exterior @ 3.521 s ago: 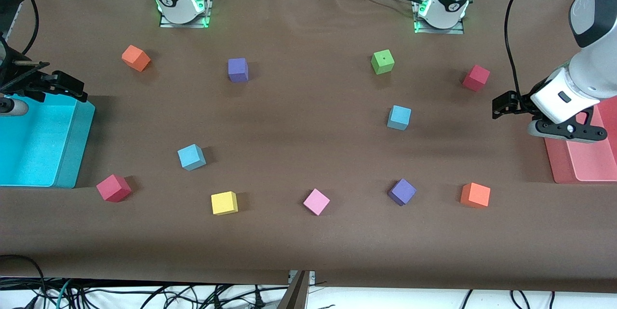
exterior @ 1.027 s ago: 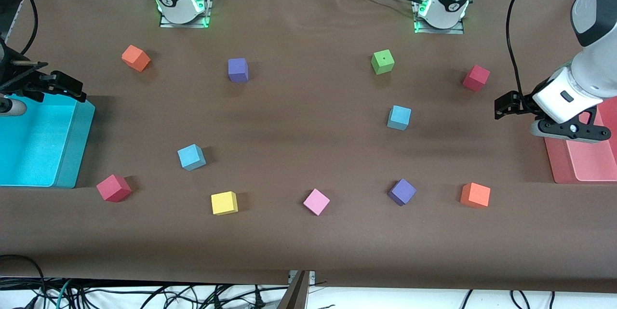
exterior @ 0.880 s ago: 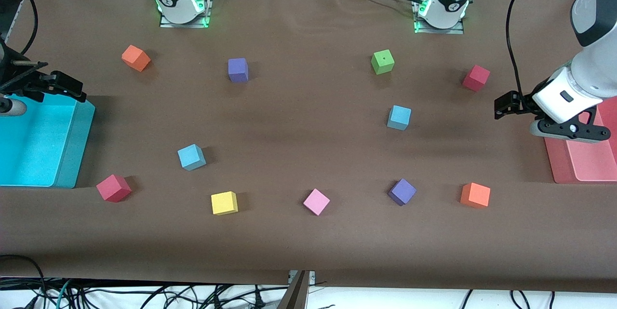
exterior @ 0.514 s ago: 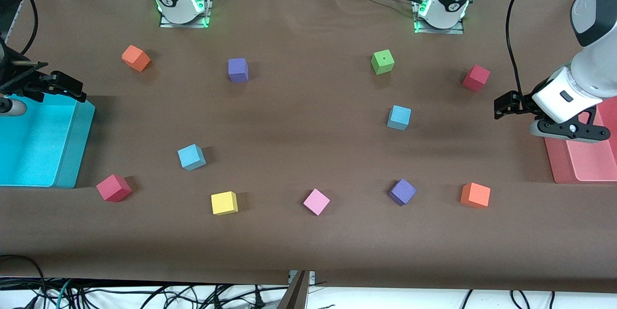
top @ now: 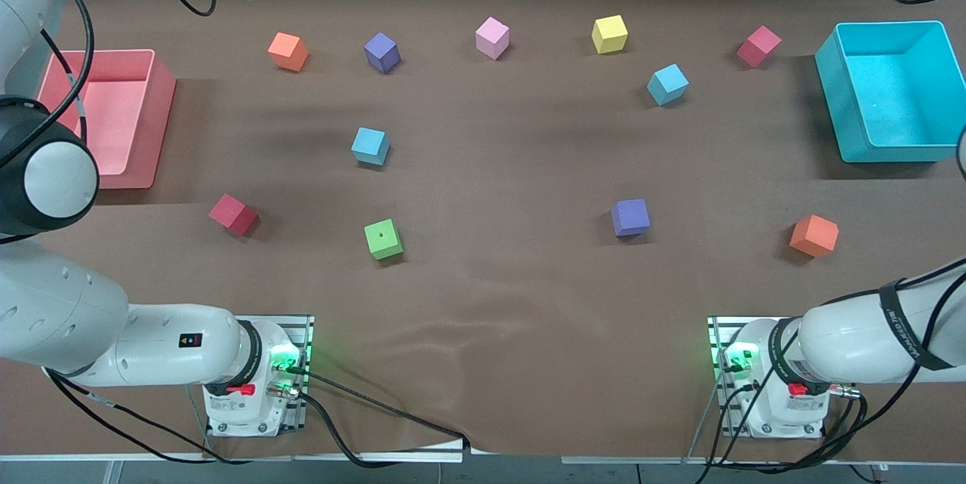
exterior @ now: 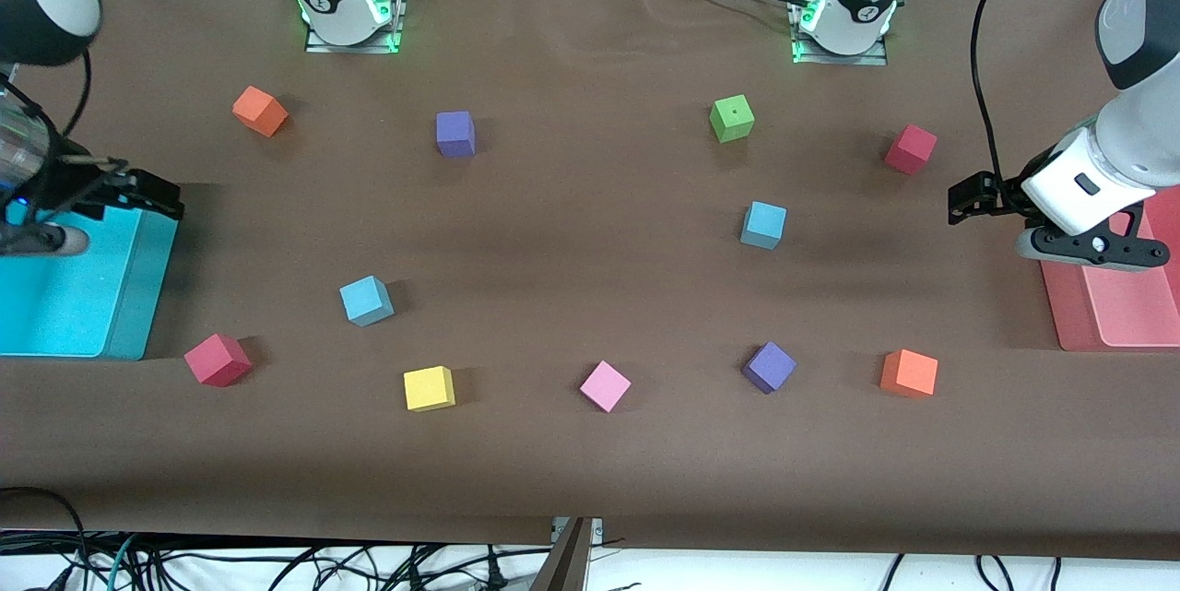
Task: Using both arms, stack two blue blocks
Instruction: 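Reach the right gripper to the cyan cube and grasp it, then lift the cyan cube with the right gripper and carry it to the table center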
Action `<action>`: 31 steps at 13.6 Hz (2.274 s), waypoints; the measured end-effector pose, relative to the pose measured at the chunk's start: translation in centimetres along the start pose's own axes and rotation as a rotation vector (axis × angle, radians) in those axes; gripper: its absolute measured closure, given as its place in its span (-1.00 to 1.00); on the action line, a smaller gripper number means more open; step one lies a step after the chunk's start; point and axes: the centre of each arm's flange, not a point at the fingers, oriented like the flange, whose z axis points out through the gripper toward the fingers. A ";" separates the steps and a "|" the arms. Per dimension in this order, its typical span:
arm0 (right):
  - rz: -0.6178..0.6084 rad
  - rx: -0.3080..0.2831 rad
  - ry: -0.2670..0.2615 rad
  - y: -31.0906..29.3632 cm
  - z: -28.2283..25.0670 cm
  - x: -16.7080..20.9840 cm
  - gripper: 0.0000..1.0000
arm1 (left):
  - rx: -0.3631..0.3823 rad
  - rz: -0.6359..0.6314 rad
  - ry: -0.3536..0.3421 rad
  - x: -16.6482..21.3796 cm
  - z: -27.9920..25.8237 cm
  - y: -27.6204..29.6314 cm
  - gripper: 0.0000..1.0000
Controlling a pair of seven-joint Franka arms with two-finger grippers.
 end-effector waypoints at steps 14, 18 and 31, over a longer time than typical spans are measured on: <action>-0.385 0.003 -0.019 -13.7 24.5 6.1 -1.00 | 0.000 -0.001 0.001 0.0 -0.2 -0.1 -1.00; -0.395 0.007 -0.009 -14.1 27.0 5.2 -1.00 | 0.000 -0.001 0.001 0.0 -0.2 -0.1 -1.00; -0.436 0.012 -0.028 -13.5 31.4 4.5 -0.25 | 0.000 -0.001 0.000 0.0 -0.1 -0.1 -1.00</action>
